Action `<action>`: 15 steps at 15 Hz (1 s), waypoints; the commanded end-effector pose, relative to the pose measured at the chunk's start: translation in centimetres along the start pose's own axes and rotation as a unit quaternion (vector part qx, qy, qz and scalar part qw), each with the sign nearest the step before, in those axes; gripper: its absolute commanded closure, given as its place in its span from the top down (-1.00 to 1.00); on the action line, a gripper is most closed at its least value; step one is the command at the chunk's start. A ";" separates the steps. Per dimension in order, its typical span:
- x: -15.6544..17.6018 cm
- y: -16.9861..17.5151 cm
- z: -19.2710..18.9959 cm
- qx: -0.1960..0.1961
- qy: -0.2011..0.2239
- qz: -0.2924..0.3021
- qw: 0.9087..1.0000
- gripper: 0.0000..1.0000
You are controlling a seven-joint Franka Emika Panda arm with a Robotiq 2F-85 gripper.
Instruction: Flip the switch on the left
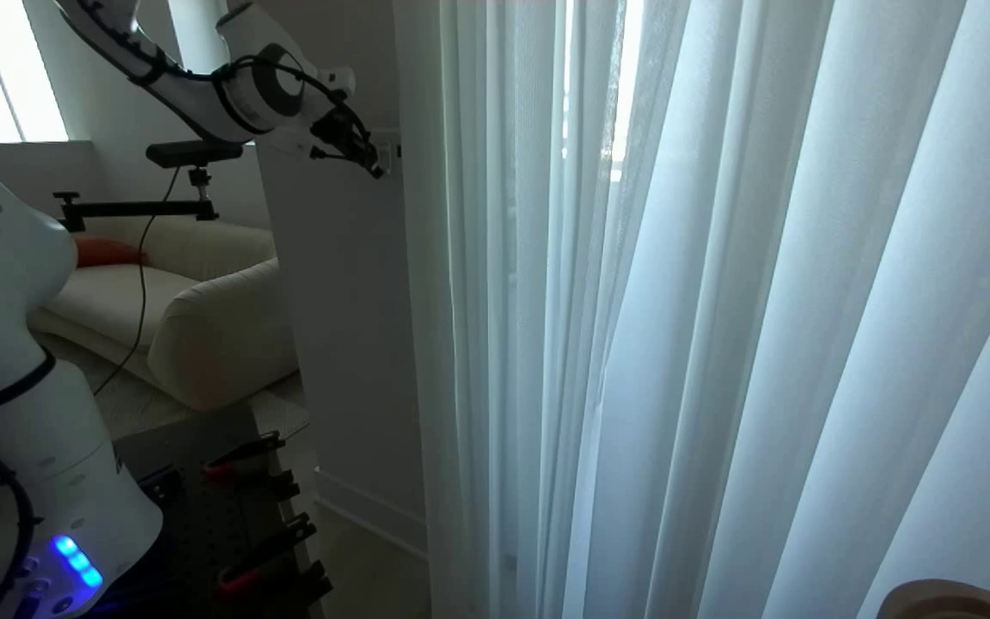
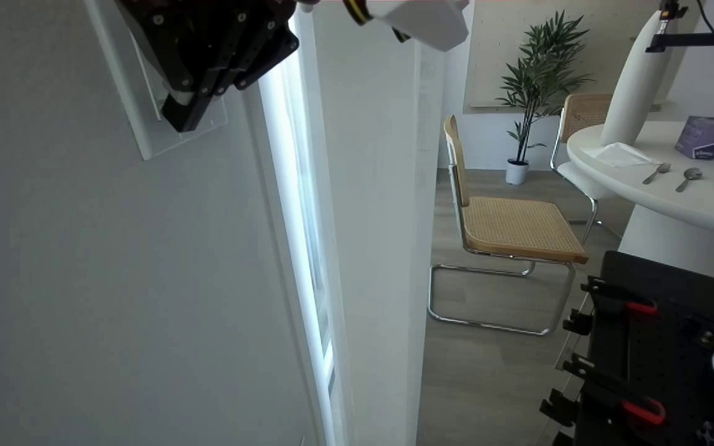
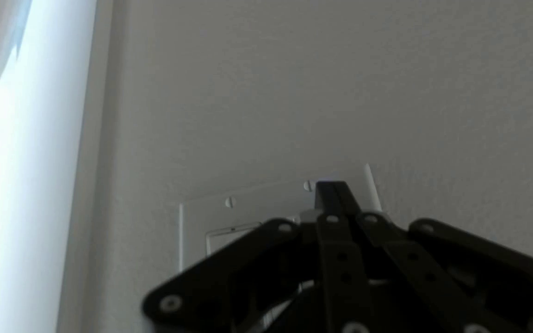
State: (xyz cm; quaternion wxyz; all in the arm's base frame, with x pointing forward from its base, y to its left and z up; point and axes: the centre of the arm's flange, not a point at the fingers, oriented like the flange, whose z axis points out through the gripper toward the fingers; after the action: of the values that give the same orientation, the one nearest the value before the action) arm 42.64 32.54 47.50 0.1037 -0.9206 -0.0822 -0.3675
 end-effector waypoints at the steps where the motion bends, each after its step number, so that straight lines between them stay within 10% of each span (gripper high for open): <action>1: 1.0 -1.0 2.3 0.005 0.003 0.009 1.000 -1.00; 9: 0.7 -1.4 2.3 -0.006 -0.003 0.007 1.000 -1.00; 15: 2.3 -2.1 0.8 -0.132 -0.148 0.032 0.980 -1.00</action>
State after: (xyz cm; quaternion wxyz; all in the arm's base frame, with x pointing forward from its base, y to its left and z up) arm 43.33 33.04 45.86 0.0172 -0.9581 -0.0477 -0.2819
